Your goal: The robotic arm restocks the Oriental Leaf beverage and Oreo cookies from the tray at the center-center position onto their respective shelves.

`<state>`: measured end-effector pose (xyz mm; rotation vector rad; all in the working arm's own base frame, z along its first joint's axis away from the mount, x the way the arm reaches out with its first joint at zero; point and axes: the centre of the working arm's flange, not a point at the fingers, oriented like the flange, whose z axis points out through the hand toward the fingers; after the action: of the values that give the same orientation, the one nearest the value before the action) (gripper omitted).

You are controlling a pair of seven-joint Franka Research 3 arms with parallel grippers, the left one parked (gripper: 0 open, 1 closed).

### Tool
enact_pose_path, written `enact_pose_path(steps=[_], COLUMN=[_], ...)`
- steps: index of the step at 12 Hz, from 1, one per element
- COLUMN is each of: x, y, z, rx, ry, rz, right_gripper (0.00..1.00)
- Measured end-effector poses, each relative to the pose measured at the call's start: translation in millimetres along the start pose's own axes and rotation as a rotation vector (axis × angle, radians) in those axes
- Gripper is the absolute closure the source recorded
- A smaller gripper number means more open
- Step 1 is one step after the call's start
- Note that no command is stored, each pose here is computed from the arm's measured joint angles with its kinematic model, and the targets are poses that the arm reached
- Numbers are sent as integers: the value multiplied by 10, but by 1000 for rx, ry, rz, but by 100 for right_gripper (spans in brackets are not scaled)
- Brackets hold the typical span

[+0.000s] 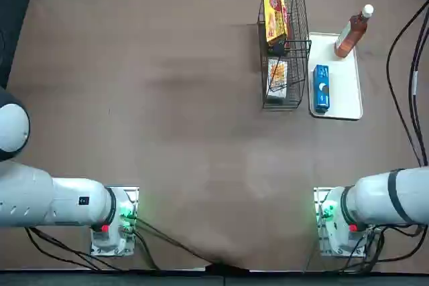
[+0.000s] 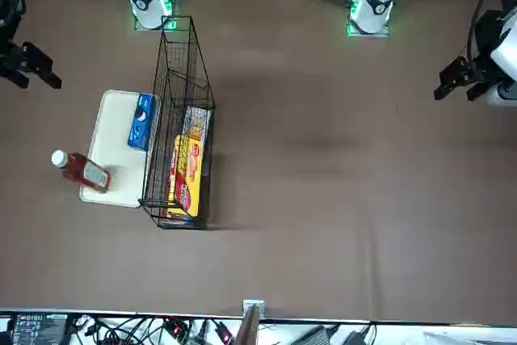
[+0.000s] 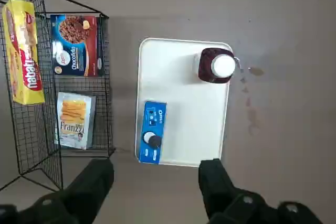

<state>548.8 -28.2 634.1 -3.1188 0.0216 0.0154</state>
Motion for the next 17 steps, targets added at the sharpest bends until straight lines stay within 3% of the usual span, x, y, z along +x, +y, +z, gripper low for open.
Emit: enact_pose_path(steps=[9,17], x=[109,643], y=[61,544], z=[175,654], rx=[-4,-27], ry=[-28,-27], rz=[13,93], right_gripper=[0,0])
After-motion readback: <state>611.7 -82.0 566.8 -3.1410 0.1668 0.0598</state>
